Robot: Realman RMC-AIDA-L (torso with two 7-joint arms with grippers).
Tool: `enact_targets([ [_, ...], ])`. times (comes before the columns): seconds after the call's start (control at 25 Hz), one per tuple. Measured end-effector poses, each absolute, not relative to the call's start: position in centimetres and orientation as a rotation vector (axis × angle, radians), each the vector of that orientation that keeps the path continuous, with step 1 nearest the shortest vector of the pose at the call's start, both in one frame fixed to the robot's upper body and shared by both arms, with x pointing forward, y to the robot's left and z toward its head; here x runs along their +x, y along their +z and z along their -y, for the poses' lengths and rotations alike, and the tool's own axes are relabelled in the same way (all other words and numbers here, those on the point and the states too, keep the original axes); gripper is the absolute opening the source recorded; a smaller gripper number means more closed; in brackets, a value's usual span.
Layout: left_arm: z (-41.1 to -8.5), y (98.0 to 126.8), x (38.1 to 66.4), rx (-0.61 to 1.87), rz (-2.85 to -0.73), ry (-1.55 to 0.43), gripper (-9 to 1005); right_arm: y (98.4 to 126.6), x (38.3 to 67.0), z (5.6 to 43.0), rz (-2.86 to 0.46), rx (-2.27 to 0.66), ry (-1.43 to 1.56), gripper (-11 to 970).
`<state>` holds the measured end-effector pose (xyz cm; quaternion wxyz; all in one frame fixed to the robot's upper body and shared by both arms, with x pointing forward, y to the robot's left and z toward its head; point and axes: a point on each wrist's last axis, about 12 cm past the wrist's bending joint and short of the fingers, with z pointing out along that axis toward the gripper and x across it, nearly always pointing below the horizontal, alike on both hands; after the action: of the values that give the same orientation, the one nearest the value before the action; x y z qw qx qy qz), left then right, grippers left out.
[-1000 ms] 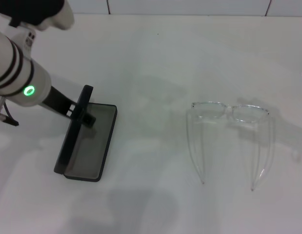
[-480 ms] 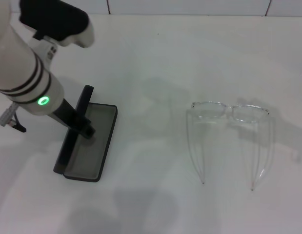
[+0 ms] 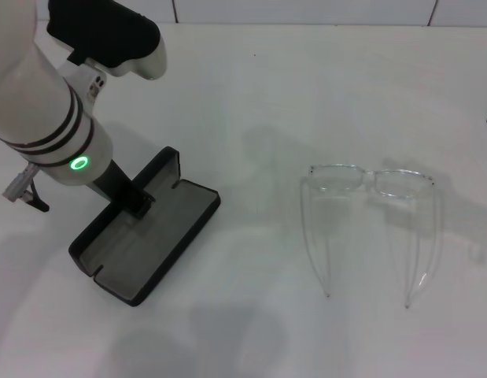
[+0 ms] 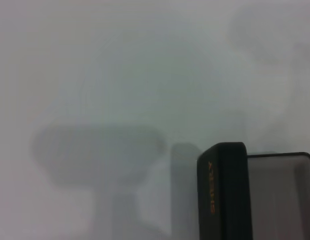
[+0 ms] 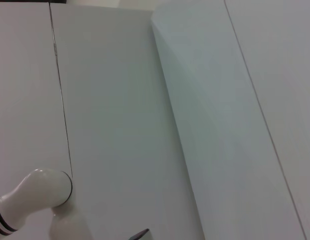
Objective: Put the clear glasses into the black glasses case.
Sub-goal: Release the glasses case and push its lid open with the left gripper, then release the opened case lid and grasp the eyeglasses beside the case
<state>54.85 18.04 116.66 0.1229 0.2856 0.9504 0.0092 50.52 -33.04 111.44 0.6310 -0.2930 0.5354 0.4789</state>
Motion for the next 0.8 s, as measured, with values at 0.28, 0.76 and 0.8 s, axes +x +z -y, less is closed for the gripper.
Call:
enact_targets([
  [0.28,-17.6,118.0,54.8,0.857,-2.707,0.029,240,112.1,51.4,33.0,-1.245,-0.751,1.112,764],
  [0.76,-18.6,121.1,54.5,0.819,-2.568,0.028,198,119.0,60.0,29.2,-1.531,-1.233,1.228,762],
  [0.8,-18.9,121.2,54.5,0.807,-2.566,0.028,198,119.7,60.8,28.6,-1.595,-1.285,1.223,762],
])
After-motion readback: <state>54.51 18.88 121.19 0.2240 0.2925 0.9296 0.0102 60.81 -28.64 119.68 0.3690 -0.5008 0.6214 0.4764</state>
